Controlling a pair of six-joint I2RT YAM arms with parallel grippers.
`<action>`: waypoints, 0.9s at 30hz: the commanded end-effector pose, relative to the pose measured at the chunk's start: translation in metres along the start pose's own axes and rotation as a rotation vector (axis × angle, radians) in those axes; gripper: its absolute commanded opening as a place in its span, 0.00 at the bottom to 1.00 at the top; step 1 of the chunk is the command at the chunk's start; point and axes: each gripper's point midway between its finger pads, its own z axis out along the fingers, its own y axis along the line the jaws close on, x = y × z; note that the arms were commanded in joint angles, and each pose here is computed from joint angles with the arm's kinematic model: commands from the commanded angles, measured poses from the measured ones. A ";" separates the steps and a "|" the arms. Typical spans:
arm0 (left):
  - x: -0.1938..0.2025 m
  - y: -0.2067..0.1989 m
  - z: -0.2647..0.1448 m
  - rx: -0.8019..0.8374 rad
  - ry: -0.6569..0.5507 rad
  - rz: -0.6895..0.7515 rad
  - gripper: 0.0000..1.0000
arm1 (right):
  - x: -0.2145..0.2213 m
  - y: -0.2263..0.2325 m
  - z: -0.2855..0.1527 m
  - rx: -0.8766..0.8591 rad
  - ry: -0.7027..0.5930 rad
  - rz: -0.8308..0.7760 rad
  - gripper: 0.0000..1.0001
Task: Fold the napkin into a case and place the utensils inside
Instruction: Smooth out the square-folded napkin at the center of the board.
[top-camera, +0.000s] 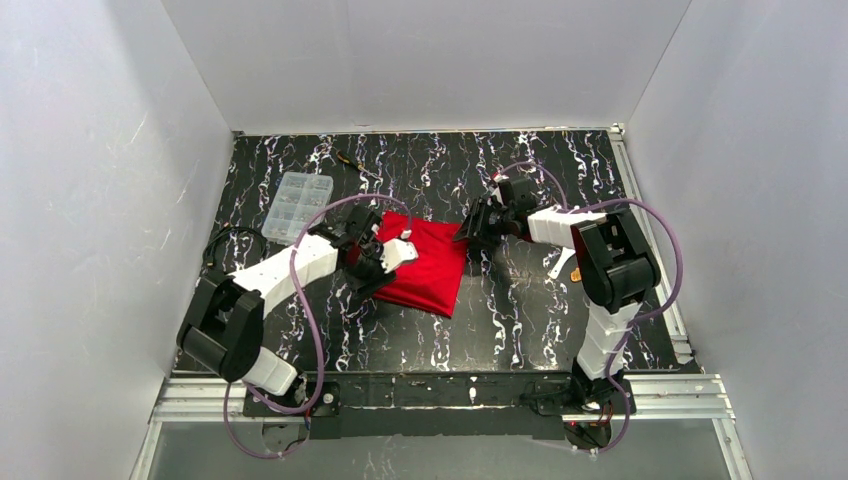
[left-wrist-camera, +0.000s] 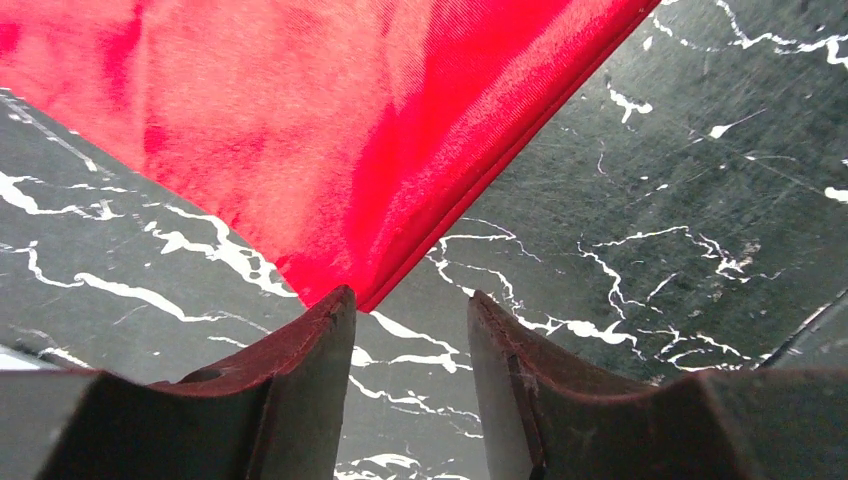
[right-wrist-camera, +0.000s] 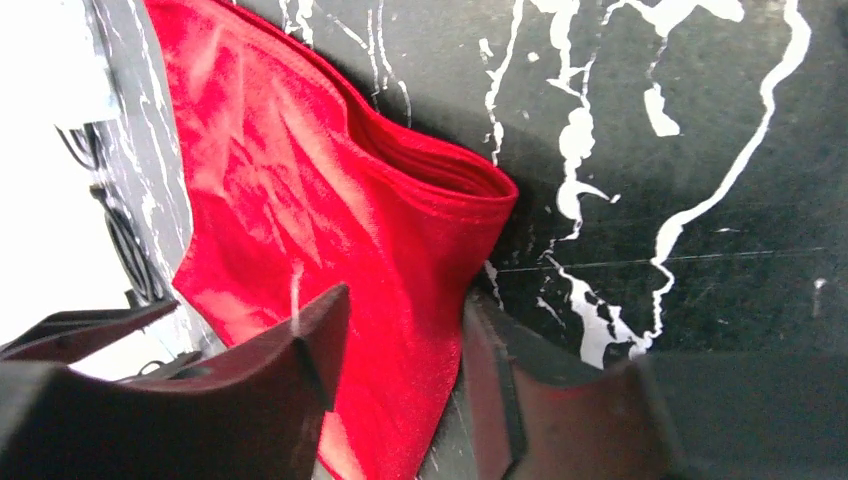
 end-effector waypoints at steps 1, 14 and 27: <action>-0.020 0.006 -0.035 0.010 -0.049 -0.084 0.45 | -0.006 -0.002 -0.014 0.076 0.001 -0.069 0.59; -0.084 0.102 -0.060 -0.037 -0.170 -0.485 0.53 | -0.036 0.040 -0.057 0.063 -0.094 -0.159 0.61; -0.098 0.155 0.000 -0.071 -0.163 -0.678 0.45 | -0.016 0.055 -0.066 -0.001 -0.132 -0.162 0.52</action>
